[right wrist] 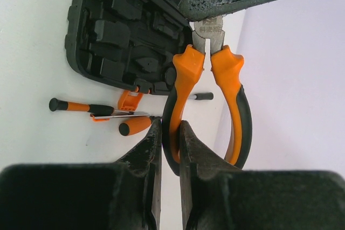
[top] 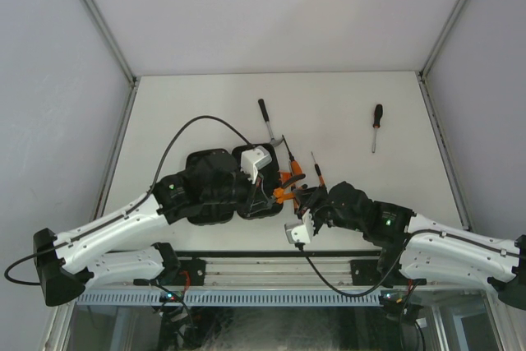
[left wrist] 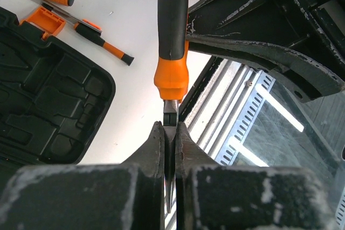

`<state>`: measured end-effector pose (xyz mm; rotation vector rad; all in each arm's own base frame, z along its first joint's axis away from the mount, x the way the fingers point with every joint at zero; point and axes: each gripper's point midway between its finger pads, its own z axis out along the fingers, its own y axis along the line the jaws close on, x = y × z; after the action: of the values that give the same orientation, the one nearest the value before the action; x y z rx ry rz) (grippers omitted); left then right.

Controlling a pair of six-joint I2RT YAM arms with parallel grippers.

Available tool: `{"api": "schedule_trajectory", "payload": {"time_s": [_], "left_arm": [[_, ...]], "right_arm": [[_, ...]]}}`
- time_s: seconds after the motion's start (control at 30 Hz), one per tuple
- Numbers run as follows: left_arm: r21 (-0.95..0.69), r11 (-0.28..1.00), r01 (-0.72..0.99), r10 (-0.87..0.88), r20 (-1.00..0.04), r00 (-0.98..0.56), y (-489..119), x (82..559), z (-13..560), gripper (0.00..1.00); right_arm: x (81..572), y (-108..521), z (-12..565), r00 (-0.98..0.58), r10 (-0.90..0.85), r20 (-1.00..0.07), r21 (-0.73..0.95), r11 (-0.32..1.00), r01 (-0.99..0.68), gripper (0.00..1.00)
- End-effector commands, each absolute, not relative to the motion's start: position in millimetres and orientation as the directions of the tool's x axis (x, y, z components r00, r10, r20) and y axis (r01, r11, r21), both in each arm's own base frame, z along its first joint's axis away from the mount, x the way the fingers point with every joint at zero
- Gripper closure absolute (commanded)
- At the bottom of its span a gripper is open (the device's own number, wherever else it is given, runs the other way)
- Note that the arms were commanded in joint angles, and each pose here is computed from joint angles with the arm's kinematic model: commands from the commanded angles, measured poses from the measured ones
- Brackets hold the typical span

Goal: Sort the tools into containers
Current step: Pick up the pliers at the center of the board.

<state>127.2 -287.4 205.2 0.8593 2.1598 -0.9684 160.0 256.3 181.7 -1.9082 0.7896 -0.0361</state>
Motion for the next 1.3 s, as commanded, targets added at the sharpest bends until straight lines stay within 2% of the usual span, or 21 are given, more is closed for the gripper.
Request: {"api": "schedule_trajectory", "payload": {"time_s": [0.0,0.33,0.47,0.63,0.77,0.93,1.07,1.13,1.27], "left_arm": [[-0.372,0.511,0.774,0.313,-0.758,-0.572,-287.2,128.7,201.9,1.0],[-0.326,0.567,0.757,0.28,-0.787,-0.549,-277.5,139.8,204.9,1.0],[-0.307,0.589,0.747,0.248,-0.811,-0.529,-272.1,145.1,209.5,1.0],[-0.28,0.635,0.72,0.192,-0.846,-0.498,-260.8,154.1,217.6,1.0],[-0.274,0.671,0.689,0.139,-0.866,-0.479,-251.7,160.3,223.6,1.0],[-0.287,0.696,0.658,0.072,-0.884,-0.462,-244.1,165.1,230.5,1.0],[-0.305,0.711,0.633,0.001,-0.901,-0.435,-238.0,169.6,240.4,1.0],[-0.315,0.718,0.62,-0.033,-0.906,-0.423,-234.9,171.7,244.6,1.0],[-0.344,0.723,0.599,-0.097,-0.909,-0.405,-231.5,174.9,252.1,1.0]], "right_arm": [[159.6,269.3,229.2,0.807,-0.475,-0.35,-0.874,-0.144,-0.464,0.9],[148.3,264.1,228.1,0.79,-0.449,-0.419,-0.847,-0.12,-0.517,0.64],[142.0,262.3,230.5,0.775,-0.419,-0.473,-0.834,-0.072,-0.547,0.62],[137.6,265.6,246.7,0.672,-0.335,-0.66,-0.738,0.121,-0.664,0.63],[137.0,266.4,262.0,0.471,-0.22,-0.854,-0.519,0.309,-0.797,0.63],[139.5,268.6,279.3,0.222,-0.023,-0.975,-0.208,0.456,-0.865,0.59],[141.9,271.3,284.5,0.054,0.092,-0.994,-0.001,0.499,-0.867,0.59],[146.7,271.9,287.0,-0.072,0.183,-0.981,0.16,0.527,-0.835,0.59],[162.6,269.3,287.0,-0.343,0.384,-0.857,0.512,0.561,-0.651,0.6]]}}
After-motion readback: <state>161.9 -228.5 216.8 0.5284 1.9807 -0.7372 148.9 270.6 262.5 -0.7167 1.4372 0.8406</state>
